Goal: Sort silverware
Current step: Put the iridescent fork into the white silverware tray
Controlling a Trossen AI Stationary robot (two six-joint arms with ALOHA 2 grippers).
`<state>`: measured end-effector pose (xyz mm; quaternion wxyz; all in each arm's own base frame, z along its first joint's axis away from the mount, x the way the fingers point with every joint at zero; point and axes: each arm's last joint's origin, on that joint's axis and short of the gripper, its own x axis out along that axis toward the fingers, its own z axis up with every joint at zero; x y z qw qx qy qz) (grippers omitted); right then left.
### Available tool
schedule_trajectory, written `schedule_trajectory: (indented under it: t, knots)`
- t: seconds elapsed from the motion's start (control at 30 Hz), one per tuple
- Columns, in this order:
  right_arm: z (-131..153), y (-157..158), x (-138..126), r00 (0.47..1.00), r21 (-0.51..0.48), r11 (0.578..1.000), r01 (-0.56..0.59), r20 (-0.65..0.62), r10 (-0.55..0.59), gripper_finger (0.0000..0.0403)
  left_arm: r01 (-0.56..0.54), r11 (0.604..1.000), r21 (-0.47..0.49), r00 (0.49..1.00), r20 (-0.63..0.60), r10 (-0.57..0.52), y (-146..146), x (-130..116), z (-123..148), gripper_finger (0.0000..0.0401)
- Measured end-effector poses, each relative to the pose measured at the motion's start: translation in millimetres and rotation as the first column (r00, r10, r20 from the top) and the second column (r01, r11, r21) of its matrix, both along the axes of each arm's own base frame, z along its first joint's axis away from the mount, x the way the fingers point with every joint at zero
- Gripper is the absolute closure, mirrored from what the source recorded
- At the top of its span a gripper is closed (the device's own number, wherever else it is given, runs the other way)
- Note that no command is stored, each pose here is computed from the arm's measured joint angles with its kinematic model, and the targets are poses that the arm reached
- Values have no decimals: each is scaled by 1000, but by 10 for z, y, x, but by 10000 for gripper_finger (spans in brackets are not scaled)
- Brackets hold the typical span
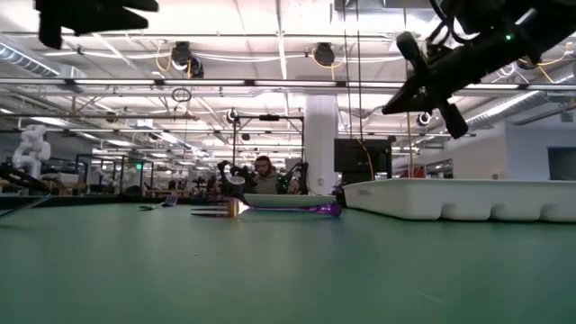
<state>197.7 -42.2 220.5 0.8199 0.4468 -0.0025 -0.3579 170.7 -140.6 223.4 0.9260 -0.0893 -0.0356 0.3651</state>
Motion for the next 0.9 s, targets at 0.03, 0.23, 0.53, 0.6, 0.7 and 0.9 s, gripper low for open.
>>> schedule_trajectory:
  t: [0.03,0.23,0.53,0.6,0.7,0.9]
  knots:
    - [-29,11,-7,1000,29,1000,4,20,-5,403,-13,1000,3,1000,-1,13,8,29,-23,243]
    - [-203,175,-38,999,193,981,-2,34,-5,403,19,1000,5,996,-85,-19,-33,118,-85,243]
    - [-466,486,-112,981,332,925,185,-3,-195,403,86,993,82,977,-201,-68,-126,177,62,243]
    - [-538,557,-120,977,342,916,209,-22,-214,403,94,990,105,972,-223,-69,-132,177,66,243]
    - [-603,625,-107,965,359,900,247,-2,-264,403,95,989,112,971,-230,-68,-130,176,63,243]
    - [-779,648,-86,944,378,869,320,-51,-325,403,97,988,118,969,-237,-66,-128,173,60,243]
